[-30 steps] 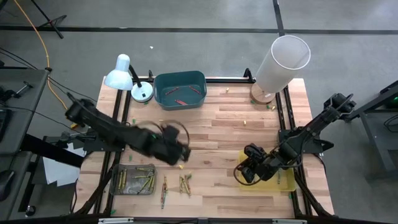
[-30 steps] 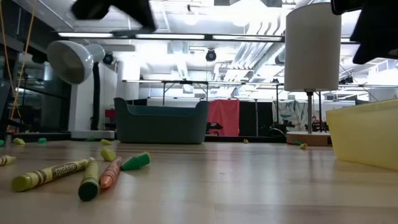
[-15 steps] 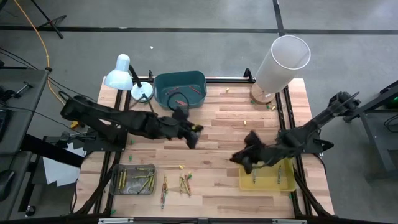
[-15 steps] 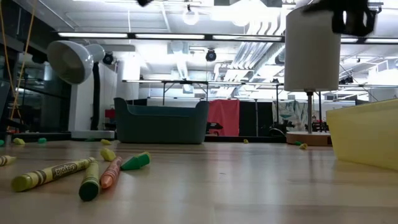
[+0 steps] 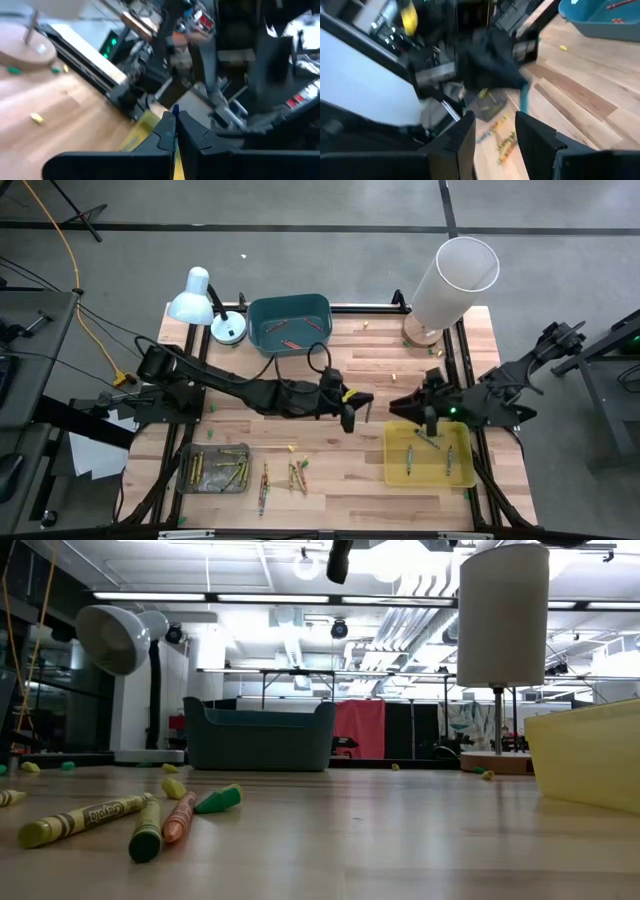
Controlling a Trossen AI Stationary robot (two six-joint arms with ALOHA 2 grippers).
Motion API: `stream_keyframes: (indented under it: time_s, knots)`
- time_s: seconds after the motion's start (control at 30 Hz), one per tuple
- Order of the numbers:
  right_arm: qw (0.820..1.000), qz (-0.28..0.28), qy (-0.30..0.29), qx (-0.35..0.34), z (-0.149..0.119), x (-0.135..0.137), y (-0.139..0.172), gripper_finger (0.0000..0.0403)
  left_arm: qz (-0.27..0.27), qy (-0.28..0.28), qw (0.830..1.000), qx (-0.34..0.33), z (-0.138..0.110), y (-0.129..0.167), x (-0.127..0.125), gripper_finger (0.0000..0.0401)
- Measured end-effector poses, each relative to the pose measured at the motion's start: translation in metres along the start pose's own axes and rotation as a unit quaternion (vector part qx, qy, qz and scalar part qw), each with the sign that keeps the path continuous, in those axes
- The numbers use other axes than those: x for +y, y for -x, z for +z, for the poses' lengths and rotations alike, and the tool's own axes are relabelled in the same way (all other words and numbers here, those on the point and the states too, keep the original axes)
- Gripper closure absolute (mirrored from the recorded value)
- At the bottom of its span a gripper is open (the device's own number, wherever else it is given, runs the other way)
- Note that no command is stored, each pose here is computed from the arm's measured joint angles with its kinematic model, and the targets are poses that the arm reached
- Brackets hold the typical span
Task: Sort crayons
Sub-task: Put the right blue crayon into the yellow bin
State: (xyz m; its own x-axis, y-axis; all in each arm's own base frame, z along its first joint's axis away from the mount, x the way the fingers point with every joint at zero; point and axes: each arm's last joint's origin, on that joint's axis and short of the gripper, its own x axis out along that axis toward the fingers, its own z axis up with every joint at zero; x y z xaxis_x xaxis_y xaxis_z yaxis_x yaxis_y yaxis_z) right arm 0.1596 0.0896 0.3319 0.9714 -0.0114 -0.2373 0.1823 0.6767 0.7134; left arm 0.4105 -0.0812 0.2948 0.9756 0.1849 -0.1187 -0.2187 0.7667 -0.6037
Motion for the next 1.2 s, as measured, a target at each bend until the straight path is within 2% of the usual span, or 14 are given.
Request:
stream_keyframes:
  time_s: [0.13, 0.23, 0.37, 0.77, 1.03, 1.2]
  knots:
    - [0.999, -0.017, 0.031, 0.005, -0.009, 0.001, -0.016, 0.0269, -0.002, 0.001, 1.000, -0.014, 0.010, -0.001, 0.003, 0.0401]
    - [0.999, -0.022, 0.047, 0.005, -0.013, 0.001, -0.034, 0.0269, -0.029, 0.000, 0.999, -0.026, 0.017, -0.001, 0.001, 0.0401]
    - [0.998, -0.025, 0.053, -0.008, -0.010, -0.001, -0.047, 0.0269, -0.032, 0.000, 0.999, -0.023, 0.017, -0.002, 0.002, 0.0401]
    - [0.997, -0.048, 0.057, -0.030, -0.001, -0.007, -0.048, 0.0272, -0.042, -0.003, 0.999, -0.033, 0.019, -0.001, 0.000, 0.0400]
    - [0.997, -0.029, 0.061, -0.033, 0.007, -0.006, -0.036, 0.0286, -0.044, -0.030, 0.998, -0.044, 0.032, 0.008, -0.005, 0.0400]
    - [0.997, -0.027, 0.071, -0.034, 0.009, -0.006, -0.032, 0.0298, -0.026, -0.048, 0.998, -0.032, 0.039, 0.017, -0.005, 0.0401]
